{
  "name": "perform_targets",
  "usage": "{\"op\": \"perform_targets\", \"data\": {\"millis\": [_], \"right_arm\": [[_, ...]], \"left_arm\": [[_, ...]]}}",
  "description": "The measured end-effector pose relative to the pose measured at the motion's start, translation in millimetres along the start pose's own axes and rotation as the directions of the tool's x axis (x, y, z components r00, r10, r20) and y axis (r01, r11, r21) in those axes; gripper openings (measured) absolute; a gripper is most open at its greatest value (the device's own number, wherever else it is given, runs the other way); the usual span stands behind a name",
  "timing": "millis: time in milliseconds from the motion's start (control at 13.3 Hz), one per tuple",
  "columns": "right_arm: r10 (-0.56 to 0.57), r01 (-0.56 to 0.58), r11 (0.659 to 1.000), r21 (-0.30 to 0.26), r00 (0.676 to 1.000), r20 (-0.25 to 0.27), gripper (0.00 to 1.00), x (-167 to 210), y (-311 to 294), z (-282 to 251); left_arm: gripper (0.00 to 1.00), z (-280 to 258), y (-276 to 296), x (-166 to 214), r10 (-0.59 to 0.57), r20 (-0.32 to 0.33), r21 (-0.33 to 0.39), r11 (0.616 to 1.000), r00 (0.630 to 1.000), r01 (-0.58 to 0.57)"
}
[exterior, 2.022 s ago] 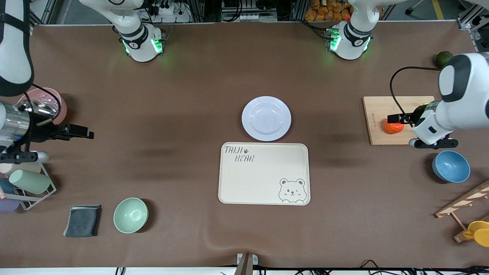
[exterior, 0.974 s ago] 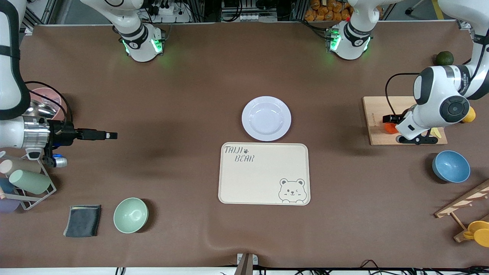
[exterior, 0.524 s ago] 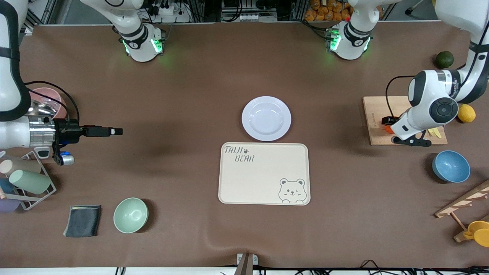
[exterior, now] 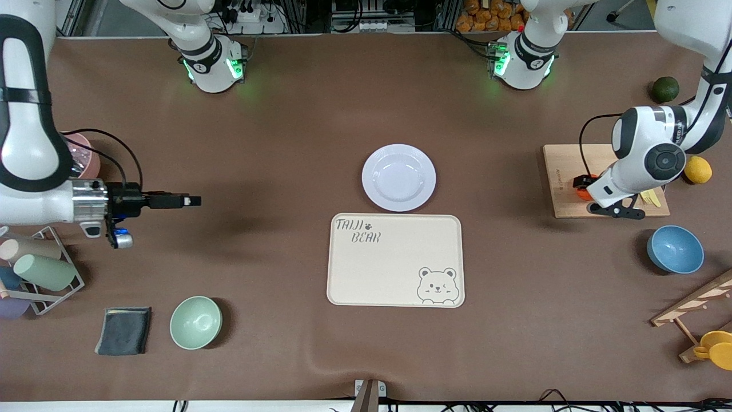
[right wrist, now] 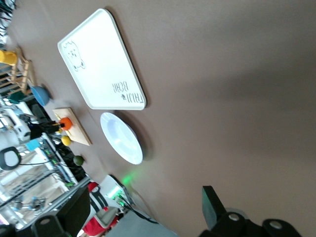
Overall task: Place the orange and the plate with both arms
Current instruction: 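Carry the orange with the left gripper onto the white plate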
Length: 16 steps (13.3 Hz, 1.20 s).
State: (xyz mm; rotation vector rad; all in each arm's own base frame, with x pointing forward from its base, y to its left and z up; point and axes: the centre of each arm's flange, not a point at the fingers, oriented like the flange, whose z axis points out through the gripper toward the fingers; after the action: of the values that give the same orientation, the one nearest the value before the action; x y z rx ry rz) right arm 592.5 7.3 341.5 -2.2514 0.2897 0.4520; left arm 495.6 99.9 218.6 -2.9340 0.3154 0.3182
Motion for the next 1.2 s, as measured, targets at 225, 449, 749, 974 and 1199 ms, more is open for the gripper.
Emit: {"op": "perform_targets", "data": {"millis": [225,449,749,974,1199], "right_arm": [[0.005,-0.005,1.0,-0.009,1.0,-0.02,1.0,4.7,-0.7,42.2],[0.005,-0.005,1.0,-0.022,1.0,-0.028,1.0,4.5,-3.2,60.5],[0.009,-0.011,0.999,-0.044,0.999,-0.048,1.0,4.8,-0.9,76.6],[0.005,-0.008,0.999,-0.05,0.999,-0.051,1.0,4.5,-2.6,81.9],[0.007,-0.009,0.999,-0.039,0.999,-0.054,1.0,4.5,-4.8,84.6]], "left_arm": [[1.0,11.4,-7.2,-6.0,0.003,-0.006,-0.012,1.0,1.0,-0.003],[1.0,17.6,-2.0,-5.3,0.013,0.001,-0.018,1.0,1.0,-0.013],[1.0,32.1,-4.0,-6.9,0.006,0.01,-0.032,0.999,1.0,-0.006],[0.74,32.7,-4.3,-5.7,0.006,0.001,-0.032,0.999,1.0,-0.006],[0.73,18.7,3.1,4.1,0.025,-0.039,-0.021,0.999,0.999,-0.026]]}}
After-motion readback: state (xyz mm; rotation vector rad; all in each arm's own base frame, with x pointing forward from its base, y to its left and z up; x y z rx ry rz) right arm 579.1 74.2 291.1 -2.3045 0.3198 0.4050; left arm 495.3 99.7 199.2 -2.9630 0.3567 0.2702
